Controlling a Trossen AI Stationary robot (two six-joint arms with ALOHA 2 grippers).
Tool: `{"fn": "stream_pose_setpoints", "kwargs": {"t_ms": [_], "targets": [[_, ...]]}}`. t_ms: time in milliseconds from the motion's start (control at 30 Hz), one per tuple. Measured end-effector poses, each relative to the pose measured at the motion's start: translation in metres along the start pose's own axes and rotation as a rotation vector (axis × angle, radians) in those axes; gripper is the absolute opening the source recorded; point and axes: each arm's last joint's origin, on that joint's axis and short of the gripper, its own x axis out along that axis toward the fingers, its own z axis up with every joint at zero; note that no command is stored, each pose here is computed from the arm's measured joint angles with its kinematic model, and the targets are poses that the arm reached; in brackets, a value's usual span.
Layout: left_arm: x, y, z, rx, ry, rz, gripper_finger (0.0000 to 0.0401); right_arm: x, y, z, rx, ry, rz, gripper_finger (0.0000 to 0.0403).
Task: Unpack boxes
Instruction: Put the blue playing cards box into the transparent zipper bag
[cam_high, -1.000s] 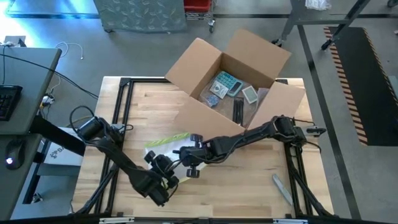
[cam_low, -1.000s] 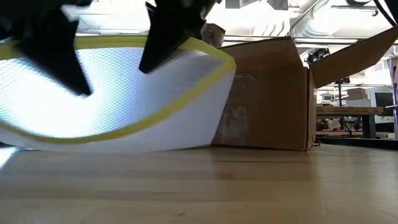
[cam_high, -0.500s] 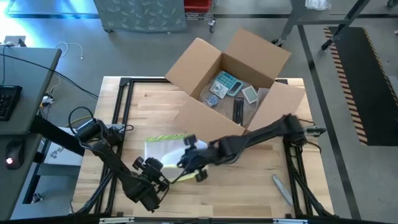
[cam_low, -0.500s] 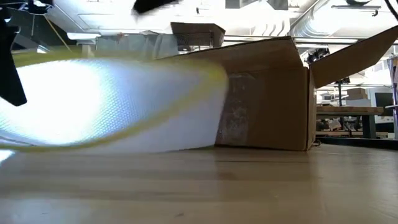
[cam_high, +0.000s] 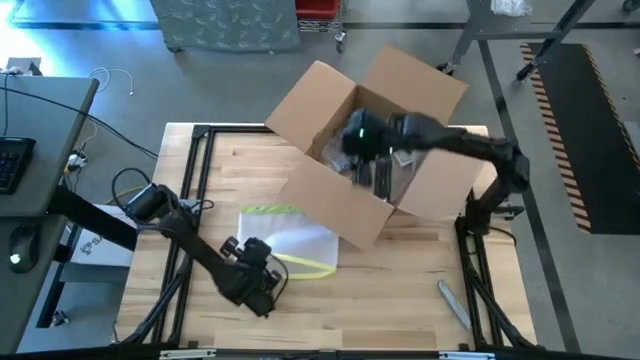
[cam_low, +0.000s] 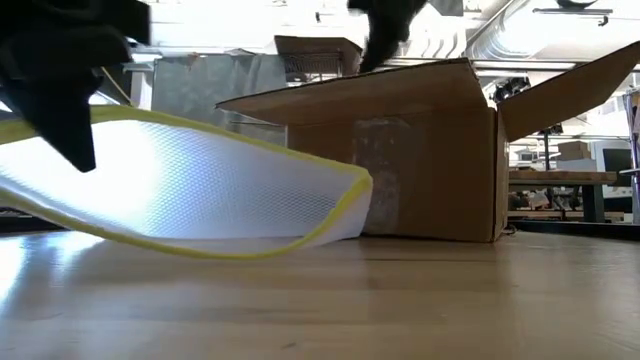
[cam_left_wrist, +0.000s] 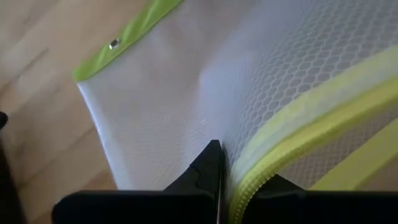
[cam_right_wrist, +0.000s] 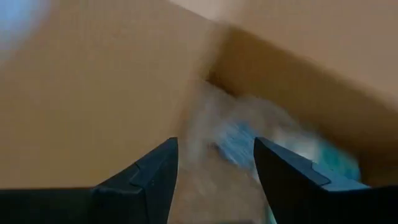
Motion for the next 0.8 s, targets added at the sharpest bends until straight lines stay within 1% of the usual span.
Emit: {"fn": "stream_pose_setpoints", "kwargs": {"t_ms": [67, 133, 167, 233, 333, 433, 500, 600, 667, 800], "targets": [[0.000, 0.002, 0.006, 0.023, 0.012, 0.000, 0.0000, 0.015, -0.030, -0.017, 0.136, 0.037, -0.031, 0.0197], [-0.001, 0.004, 0.010, 0.036, 0.009, -0.005, 0.0000, 0.036, -0.053, -0.036, 0.242, 0.076, -0.051, 0.0197], [-0.002, 0.005, 0.011, 0.041, 0.007, -0.004, 0.0000, 0.046, -0.062, -0.046, 0.267, 0.093, -0.054, 0.0197], [-0.002, 0.006, 0.012, 0.046, 0.000, 0.005, 0.0000, 0.061, -0.078, -0.064, 0.313, 0.080, -0.042, 0.0198], [-0.003, 0.007, 0.011, 0.031, -0.040, 0.003, 0.0000, 0.069, -0.096, -0.082, 0.390, 0.027, -0.006, 0.0213], [-0.003, 0.005, 0.012, -0.009, -0.080, -0.010, 0.0000, 0.080, -0.106, -0.101, 0.437, 0.042, -0.013, 0.0249], [-0.003, 0.005, 0.013, -0.025, -0.098, -0.019, 0.0000, 0.088, -0.112, -0.108, 0.468, 0.012, -0.021, 0.0279], [-0.004, 0.002, 0.013, -0.039, -0.105, -0.039, 0.0000, 0.106, -0.118, -0.119, 0.506, 0.040, -0.019, 0.0314], [-0.004, 0.001, 0.013, -0.045, -0.105, -0.049, 0.0000, 0.120, -0.119, -0.124, 0.520, 0.060, -0.017, 0.0326], [-0.004, 0.001, 0.012, -0.044, -0.091, -0.054, 0.0000, 0.135, -0.118, -0.127, 0.562, 0.086, -0.003, 0.0327]]}}
